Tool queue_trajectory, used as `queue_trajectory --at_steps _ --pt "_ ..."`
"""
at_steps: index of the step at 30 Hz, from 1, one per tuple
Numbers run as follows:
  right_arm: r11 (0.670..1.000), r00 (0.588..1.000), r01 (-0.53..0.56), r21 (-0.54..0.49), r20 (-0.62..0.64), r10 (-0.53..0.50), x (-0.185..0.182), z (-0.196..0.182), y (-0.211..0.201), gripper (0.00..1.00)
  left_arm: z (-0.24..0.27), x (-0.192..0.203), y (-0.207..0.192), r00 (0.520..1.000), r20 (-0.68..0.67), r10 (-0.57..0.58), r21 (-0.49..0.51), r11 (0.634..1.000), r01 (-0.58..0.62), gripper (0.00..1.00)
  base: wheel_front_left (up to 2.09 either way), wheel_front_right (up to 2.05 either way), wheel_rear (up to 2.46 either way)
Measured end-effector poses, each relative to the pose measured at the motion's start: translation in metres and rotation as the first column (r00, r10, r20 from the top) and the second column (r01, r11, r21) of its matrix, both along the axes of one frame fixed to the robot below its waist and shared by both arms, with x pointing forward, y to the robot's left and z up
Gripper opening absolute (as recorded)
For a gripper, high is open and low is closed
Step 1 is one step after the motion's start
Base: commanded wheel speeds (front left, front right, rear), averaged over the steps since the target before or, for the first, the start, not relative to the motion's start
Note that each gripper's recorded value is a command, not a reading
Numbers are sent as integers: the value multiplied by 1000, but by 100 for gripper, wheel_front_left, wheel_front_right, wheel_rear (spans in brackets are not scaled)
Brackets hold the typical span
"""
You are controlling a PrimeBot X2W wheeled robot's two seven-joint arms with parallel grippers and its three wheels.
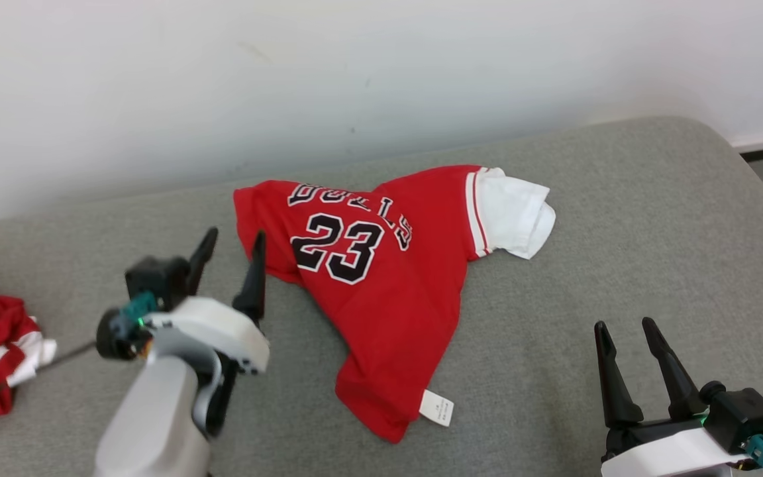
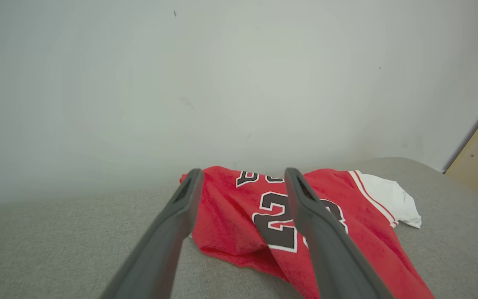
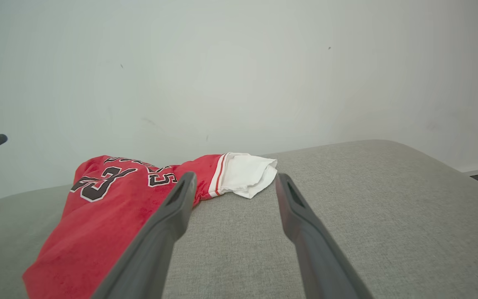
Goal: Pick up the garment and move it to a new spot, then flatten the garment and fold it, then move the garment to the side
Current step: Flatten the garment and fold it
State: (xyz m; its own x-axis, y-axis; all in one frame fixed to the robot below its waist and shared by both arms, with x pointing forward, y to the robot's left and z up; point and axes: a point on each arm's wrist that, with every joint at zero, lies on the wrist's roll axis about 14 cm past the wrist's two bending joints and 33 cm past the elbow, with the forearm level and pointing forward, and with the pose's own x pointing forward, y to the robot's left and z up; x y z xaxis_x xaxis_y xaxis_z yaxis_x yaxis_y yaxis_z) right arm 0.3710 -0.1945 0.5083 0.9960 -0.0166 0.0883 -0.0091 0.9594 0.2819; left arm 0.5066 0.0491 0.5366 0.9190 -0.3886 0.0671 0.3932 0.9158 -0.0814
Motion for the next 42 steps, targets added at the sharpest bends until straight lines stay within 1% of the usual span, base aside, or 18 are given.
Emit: queue_trajectory --at_steps 5,11,13,17,21,27,31,34,37,39,42 --pt "1000 1000 -26 -1 10 26 -3 3 9 100 -2 -36 2 1000 19 -1 -49 999 2 100 0 0 0" --pt "1000 1000 -15 0 18 15 -8 5 6 100 -29 -80 -11 997 -61 -42 -89 995 36 100 0 0 0" --pt "1000 1000 -8 0 16 8 -9 4 3 100 -38 -95 -22 992 -101 -82 -86 994 73 100 0 0 0" --pt "1000 1000 5 -5 20 -5 -8 5 -1 100 -52 -124 -55 964 -178 -199 -95 978 184 100 0 0 0" --pt "1000 1000 15 -9 15 -15 -5 4 -5 100 -60 -133 -71 940 -226 -255 -87 966 242 100 0 0 0" --pt "999 999 38 -14 9 -38 0 2 -13 100 -89 -153 -97 869 -345 -355 -32 930 367 100 0 0 0" --pt "998 998 56 -17 5 -56 0 2 -19 100 -102 -155 -106 841 -384 -380 2 911 413 100 0 0 0" --pt "997 997 71 -20 3 -71 -1 1 -24 100 -111 -153 -110 835 -402 -375 75 895 439 100 0 0 0" --pt "997 997 80 -18 0 -80 -1 0 -27 100 -127 -153 -108 820 -454 -348 133 884 449 100 0 0 0" --pt "996 996 85 -14 -2 -85 -2 0 -29 100 -133 -149 -107 826 -462 -322 186 876 446 100 0 0 0" --pt "996 996 91 -13 -2 -91 -3 0 -31 100 -138 -147 -108 824 -473 -312 220 864 454 100 0 0 0"
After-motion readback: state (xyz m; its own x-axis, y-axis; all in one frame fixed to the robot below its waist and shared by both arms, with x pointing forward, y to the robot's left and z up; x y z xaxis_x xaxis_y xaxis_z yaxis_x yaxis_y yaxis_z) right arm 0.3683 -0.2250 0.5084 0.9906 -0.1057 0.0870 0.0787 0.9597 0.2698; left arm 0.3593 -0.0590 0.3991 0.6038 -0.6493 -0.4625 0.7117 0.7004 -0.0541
